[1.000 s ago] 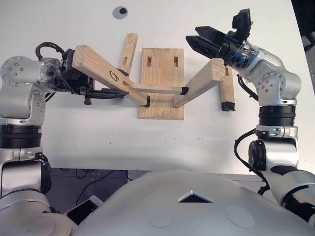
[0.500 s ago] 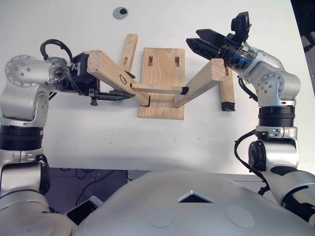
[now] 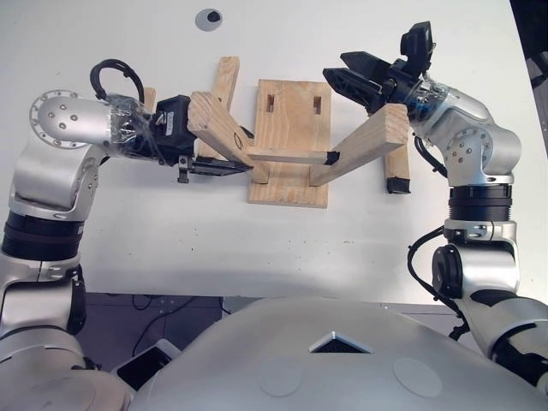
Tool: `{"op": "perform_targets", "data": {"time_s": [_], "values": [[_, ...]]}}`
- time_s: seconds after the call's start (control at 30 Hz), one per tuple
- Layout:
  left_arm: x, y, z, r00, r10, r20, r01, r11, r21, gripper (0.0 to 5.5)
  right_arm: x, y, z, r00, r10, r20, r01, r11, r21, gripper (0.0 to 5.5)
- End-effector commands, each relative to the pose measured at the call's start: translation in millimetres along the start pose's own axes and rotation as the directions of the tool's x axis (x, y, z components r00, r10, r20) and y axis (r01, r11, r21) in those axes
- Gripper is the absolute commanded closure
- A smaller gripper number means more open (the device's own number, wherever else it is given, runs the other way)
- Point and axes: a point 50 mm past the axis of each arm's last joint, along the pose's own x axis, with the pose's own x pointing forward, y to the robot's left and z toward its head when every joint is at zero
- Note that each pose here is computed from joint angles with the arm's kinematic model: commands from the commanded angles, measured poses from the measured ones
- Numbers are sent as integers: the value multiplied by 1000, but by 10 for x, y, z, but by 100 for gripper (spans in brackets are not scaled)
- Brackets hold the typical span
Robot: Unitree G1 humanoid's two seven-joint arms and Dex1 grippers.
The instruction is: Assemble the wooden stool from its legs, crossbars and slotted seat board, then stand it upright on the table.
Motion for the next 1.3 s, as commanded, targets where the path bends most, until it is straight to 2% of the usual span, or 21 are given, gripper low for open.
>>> {"op": "perform_targets", "data": {"time_s": [0.03,0.13,0.33,0.47,0.5,0.6,0.67,0.73,0.83,0.87,1.03,1.07,1.17,1.23,1.3], "values": [[193,-456,-907,951,-134,-280,25,933,-359,349,16,1,-3,1000,0,-16,0,1000,-3,183],[279,-523,-1001,960,-131,-246,12,901,-434,349,7,2,-9,1000,2,-24,-2,1000,2,183],[396,-645,-1010,958,-168,-231,55,902,-429,349,-14,-11,-21,1000,-8,-27,8,1000,12,183],[366,-424,-875,978,-32,-204,-43,935,-353,349,-52,-25,-46,999,-31,-15,31,999,16,183],[342,-299,-764,983,40,-179,-94,948,-304,312,-65,-33,-45,999,-38,-10,38,999,17,183],[270,24,-376,978,186,-91,-199,964,-177,272,-162,-62,-30,998,-70,6,70,997,14,183],[243,83,-224,974,219,-56,-225,965,-132,239,-246,-76,5,996,-91,16,90,996,5,183],[209,58,-198,972,225,-68,-231,968,-98,206,-355,-98,58,991,-133,29,134,990,-35,183],[53,-1,-325,959,241,-150,-255,963,-83,161,-675,-154,198,967,-247,65,254,959,-127,183],[20,-34,-354,959,235,-161,-251,964,-91,161,-758,-151,216,963,-264,60,270,952,-145,183],[-82,-272,-398,976,140,-166,-173,965,-197,161,-1046,3,135,970,-215,-117,181,952,-247,183],[-126,-248,-406,971,164,-174,-200,956,-215,161,-1079,13,137,968,-214,-134,176,951,-254,183],[-241,59,-423,910,363,-201,-398,901,-171,161,-1146,118,84,962,-155,-226,104,969,-225,183],[-265,309,-445,836,507,-211,-538,834,-127,161,-1139,265,-84,930,-60,-363,0,987,-163,183],[-211,462,-461,789,583,-194,-609,782,-129,161,-1122,444,-260,881,48,-470,-107,989,-100,183]]}}
